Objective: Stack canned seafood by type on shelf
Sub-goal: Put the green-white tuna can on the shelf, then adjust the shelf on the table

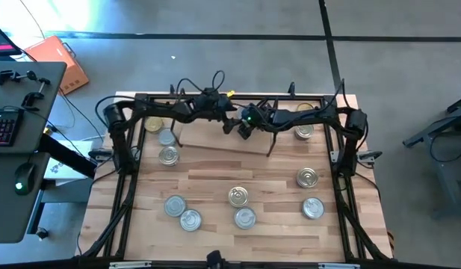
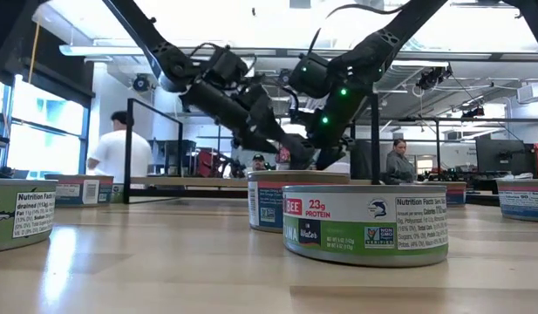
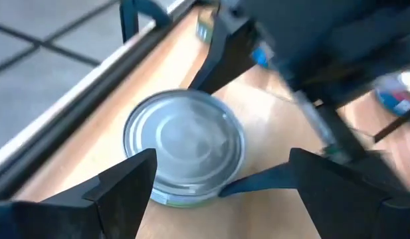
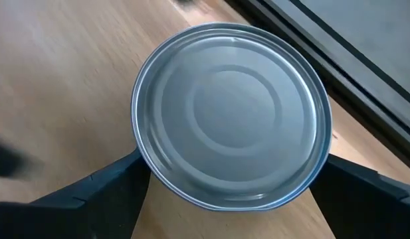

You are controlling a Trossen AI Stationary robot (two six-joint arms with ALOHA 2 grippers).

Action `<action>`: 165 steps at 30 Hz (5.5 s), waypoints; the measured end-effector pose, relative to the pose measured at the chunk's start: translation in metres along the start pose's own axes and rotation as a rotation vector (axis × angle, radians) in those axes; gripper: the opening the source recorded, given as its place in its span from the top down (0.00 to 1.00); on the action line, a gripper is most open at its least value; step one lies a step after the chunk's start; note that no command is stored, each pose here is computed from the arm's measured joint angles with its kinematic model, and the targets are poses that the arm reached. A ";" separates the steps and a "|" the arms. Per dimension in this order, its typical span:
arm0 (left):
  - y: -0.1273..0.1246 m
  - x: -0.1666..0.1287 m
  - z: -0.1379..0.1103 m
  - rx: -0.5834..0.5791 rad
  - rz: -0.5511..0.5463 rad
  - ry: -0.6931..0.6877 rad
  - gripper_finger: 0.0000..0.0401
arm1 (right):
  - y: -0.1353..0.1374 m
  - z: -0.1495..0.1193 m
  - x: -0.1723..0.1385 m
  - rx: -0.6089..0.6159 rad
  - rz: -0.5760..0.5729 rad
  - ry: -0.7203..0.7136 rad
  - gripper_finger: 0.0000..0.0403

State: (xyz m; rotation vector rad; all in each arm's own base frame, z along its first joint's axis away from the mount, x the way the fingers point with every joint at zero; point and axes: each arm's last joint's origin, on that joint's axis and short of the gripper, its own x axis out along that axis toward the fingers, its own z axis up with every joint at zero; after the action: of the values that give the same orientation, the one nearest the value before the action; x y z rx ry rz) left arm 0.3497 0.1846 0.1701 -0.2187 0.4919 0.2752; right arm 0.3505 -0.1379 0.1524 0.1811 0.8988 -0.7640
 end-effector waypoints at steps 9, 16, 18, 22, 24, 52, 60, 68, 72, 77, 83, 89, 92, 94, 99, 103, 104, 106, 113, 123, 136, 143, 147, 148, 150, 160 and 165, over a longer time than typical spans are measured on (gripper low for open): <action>0.013 0.016 -0.008 -0.052 0.016 0.060 0.17 | 0.001 0.000 0.000 -0.007 0.016 -0.005 0.08; 0.014 0.016 -0.009 -0.048 0.017 0.077 0.17 | 0.001 0.001 0.000 0.031 0.044 0.003 0.08; 0.014 0.016 -0.010 -0.048 0.018 0.079 0.17 | -0.001 0.001 0.001 0.046 0.051 0.007 0.08; 0.014 0.016 -0.010 -0.044 0.019 0.083 0.17 | -0.004 0.003 -0.002 0.082 0.068 0.007 0.08; 0.014 0.016 -0.011 -0.043 0.022 0.086 0.17 | -0.004 0.004 -0.007 0.092 0.089 0.013 0.08; 0.013 0.017 -0.015 0.004 0.070 0.102 0.17 | 0.005 0.011 -0.014 -0.150 0.258 -0.067 0.08; 0.013 0.017 -0.015 0.004 0.062 0.103 0.17 | 0.010 0.014 -0.026 -0.204 0.273 -0.098 0.08; 0.008 0.018 -0.016 0.014 0.041 0.107 0.17 | 0.009 0.019 -0.048 -0.173 0.290 -0.115 0.08; 0.003 0.019 -0.016 0.033 0.061 0.109 0.17 | 0.016 0.023 -0.064 -0.184 0.319 -0.169 0.08; -0.006 0.021 -0.016 0.062 0.075 0.108 0.17 | 0.021 0.029 -0.089 -0.202 0.352 -0.251 0.08; -0.021 0.025 -0.015 0.096 0.072 0.075 0.17 | 0.021 0.035 -0.131 -0.199 0.361 -0.362 0.08; -0.030 0.029 -0.016 0.121 0.083 0.051 0.17 | 0.017 0.037 -0.164 -0.180 0.316 -0.442 0.08; -0.030 0.029 -0.016 0.121 0.098 0.052 0.17 | 0.016 0.035 -0.170 -0.180 0.286 -0.444 0.08; -0.030 0.028 -0.014 0.121 0.100 0.056 0.17 | 0.016 0.034 -0.171 -0.177 0.264 -0.436 0.08; -0.038 0.008 0.000 0.145 0.101 0.063 0.17 | 0.017 0.027 -0.160 -0.182 0.195 -0.359 0.08; -0.053 -0.021 0.024 0.200 0.085 0.039 0.17 | 0.019 0.023 -0.152 -0.192 0.152 -0.323 0.08; -0.056 -0.030 0.028 0.209 0.092 0.051 0.17 | 0.020 0.023 -0.150 -0.192 0.152 -0.320 0.08; -0.062 -0.047 0.033 0.233 0.123 0.083 0.17 | 0.022 0.024 -0.144 -0.190 0.149 -0.318 0.09; -0.075 -0.118 0.055 0.277 0.353 0.116 0.17 | 0.016 0.039 -0.106 -0.115 0.168 -0.257 0.27; -0.079 -0.166 0.032 0.228 0.459 0.136 0.17 | 0.024 0.055 -0.041 -0.158 0.133 -0.012 0.66; -0.074 -0.168 -0.015 0.141 0.457 0.071 0.17 | 0.019 0.043 -0.030 -0.165 0.067 0.191 0.84; -0.073 -0.165 -0.024 0.125 0.457 0.059 0.17 | 0.011 0.035 -0.042 -0.164 -0.009 0.288 0.84; -0.072 -0.164 -0.025 0.116 0.456 0.045 0.17 | 0.007 0.032 -0.048 -0.172 -0.019 0.324 0.84; -0.072 -0.164 -0.025 0.115 0.455 0.043 0.17 | 0.007 0.031 -0.049 -0.175 -0.023 0.330 0.84; -0.073 -0.164 -0.025 0.115 0.453 0.038 0.17 | 0.006 0.031 -0.049 -0.185 -0.047 0.334 0.84; -0.080 -0.164 -0.025 0.131 0.427 0.036 0.17 | 0.003 0.031 -0.052 -0.211 -0.092 0.325 0.84; -0.084 -0.164 -0.025 0.139 0.436 0.019 0.17 | 0.005 0.035 -0.061 -0.213 -0.099 0.273 0.82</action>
State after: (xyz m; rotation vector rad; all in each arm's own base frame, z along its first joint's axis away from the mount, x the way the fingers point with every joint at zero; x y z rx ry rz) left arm 0.2267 0.0652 0.2413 0.0246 0.5735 0.6625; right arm 0.3532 -0.1177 0.2203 0.0534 1.2483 -0.7401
